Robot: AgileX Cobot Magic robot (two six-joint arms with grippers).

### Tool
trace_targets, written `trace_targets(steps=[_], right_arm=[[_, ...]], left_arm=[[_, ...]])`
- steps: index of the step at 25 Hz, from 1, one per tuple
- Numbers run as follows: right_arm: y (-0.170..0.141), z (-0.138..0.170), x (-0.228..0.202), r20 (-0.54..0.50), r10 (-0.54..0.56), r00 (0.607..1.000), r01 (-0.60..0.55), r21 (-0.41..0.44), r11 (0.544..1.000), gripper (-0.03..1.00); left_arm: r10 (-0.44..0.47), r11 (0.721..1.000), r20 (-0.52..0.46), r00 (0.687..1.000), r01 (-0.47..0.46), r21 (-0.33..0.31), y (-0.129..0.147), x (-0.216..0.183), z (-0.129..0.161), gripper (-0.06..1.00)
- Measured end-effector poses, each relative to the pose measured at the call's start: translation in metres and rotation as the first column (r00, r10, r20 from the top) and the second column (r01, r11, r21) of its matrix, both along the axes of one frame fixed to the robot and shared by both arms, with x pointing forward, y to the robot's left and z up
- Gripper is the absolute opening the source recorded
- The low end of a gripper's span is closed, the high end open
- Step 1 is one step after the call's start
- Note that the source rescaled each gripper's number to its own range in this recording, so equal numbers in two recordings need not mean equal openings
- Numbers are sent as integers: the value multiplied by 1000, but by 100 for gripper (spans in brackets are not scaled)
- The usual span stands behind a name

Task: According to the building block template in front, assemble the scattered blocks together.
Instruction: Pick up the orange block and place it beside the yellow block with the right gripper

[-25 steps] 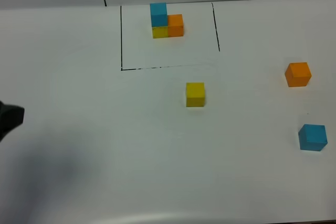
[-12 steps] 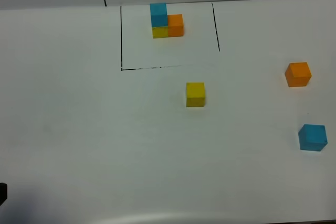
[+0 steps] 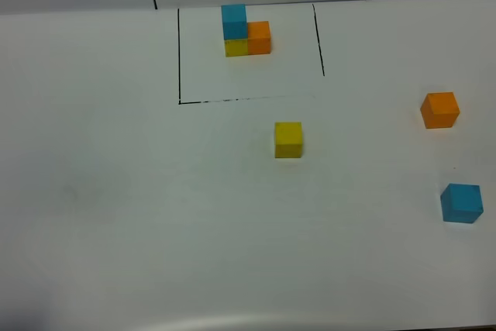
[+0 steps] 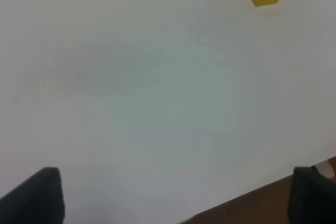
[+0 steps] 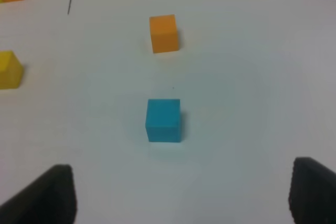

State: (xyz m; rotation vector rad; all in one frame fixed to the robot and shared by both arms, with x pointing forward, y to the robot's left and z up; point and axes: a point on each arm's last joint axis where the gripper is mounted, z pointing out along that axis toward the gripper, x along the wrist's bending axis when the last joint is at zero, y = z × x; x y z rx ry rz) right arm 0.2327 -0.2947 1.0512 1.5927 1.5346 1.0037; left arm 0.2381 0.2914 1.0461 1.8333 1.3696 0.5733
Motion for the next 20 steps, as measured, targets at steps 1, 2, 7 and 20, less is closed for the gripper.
trace_targets(steps=[1,2,7,20], right_arm=[[0,0,0,0,2,1000,-2,2,1000,66],[0,0,0,0,2,1000,-2,3,1000,66],[1,0,0,0,4,1000,-4,7,1000,66],[1,0,0,0,7,1000,-7,10,1000,66]], left_arm=[[0,1000,7,1000,0,-2,0,-1,0,79],[0,1000,11,1000,0,-3,0,-2,0,78],[0,1000,10,1000,0,-2,1,-2,0,73],[109,994,10,994,-109,-3,0,-1,0,49]])
